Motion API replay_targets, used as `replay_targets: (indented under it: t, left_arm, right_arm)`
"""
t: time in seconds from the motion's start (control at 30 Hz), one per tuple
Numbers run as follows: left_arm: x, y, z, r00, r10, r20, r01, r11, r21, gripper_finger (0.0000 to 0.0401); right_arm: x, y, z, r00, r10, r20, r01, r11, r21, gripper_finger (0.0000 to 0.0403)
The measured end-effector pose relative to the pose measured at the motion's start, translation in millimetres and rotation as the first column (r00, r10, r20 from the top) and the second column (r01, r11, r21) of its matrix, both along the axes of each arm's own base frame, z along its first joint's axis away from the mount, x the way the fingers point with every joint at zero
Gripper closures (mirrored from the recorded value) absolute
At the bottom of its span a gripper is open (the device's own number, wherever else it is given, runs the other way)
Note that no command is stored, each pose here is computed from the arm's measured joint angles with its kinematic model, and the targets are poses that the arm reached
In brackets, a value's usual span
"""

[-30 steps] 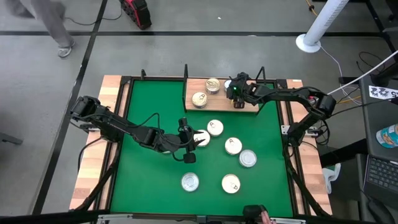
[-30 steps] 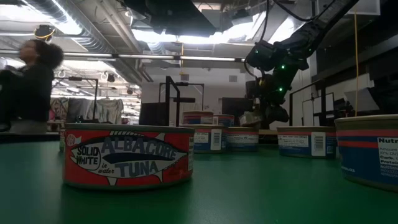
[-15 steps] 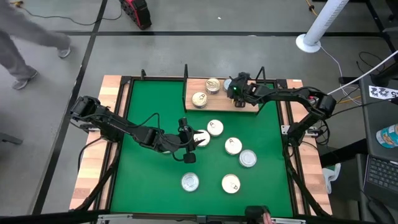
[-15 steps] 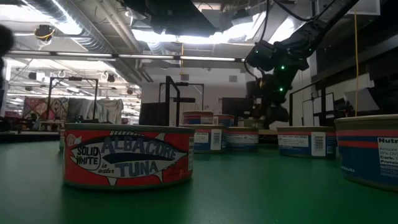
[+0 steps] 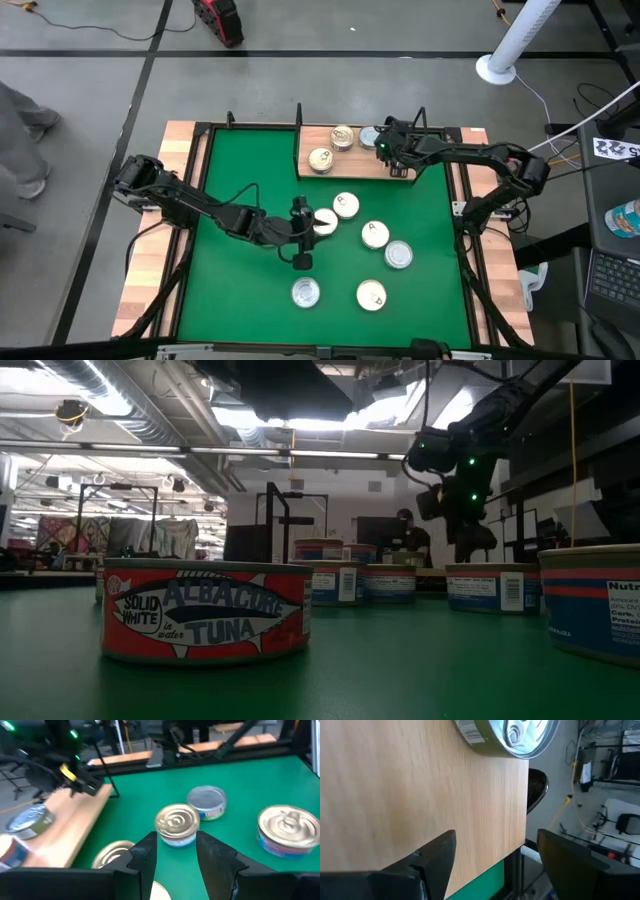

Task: Stack canned seafood by type on shelf
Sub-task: Stack the blue tuna can on top of the blue can on the shelf

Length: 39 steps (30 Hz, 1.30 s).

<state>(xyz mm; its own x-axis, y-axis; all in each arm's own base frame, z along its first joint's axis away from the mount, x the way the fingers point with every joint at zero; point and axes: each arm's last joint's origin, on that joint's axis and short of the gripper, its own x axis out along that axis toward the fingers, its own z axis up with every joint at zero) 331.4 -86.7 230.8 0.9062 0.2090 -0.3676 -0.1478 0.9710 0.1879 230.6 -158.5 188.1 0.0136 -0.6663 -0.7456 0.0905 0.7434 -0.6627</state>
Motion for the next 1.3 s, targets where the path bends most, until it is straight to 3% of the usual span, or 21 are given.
replay_targets:
  t: [0.13, 0.33, 0.43, 0.57, 0.67, 0.73, 1.07, 1.3]
  left_arm:
    - [5, -2, -14, 0.998, -0.031, -0.049, 0.031, 1.0, -0.002, 0.027]
    - [9, -4, -40, 0.988, -0.032, -0.154, 0.037, 0.999, 0.03, 0.027]
    - [11, -4, -51, 0.98, -0.03, -0.194, 0.039, 0.998, 0.042, 0.027]
    - [12, -4, -63, 0.969, -0.026, -0.247, 0.041, 0.998, 0.057, 0.027]
    - [13, -5, -70, 0.964, -0.023, -0.266, 0.044, 0.996, 0.074, 0.027]
    - [14, -4, -74, 0.959, -0.025, -0.283, 0.054, 0.994, 0.094, 0.027]
    - [17, -1, -93, 0.943, 0.058, -0.327, 0.02, 0.973, 0.23, 0.027]
    - [18, 0, -101, 0.932, 0.057, -0.359, 0.043, 0.963, 0.266, 0.027]
  right_arm:
    - [4, 15, 14, 0.993, 0.044, 0.11, -0.047, 0.999, 0.024, 0.0126]
    - [16, 55, 32, 0.943, 0.19, 0.274, -0.222, 0.971, 0.09, 0.0126]
    - [25, 79, 33, 0.887, 0.302, 0.35, -0.381, 0.906, 0.184, 0.0126]
    - [34, 111, 34, 0.783, 0.422, 0.457, -0.582, 0.756, 0.299, 0.0126]
    - [39, 133, 34, 0.718, 0.481, 0.503, -0.676, 0.655, 0.338, 0.0126]
    - [41, 146, 34, 0.682, 0.514, 0.52, -0.716, 0.613, 0.335, 0.0126]
    - [44, 190, 38, 0.552, 0.619, 0.559, -0.828, 0.484, 0.283, 0.0126]
    - [45, 202, 41, 0.505, 0.638, 0.582, -0.857, 0.448, 0.253, 0.0126]
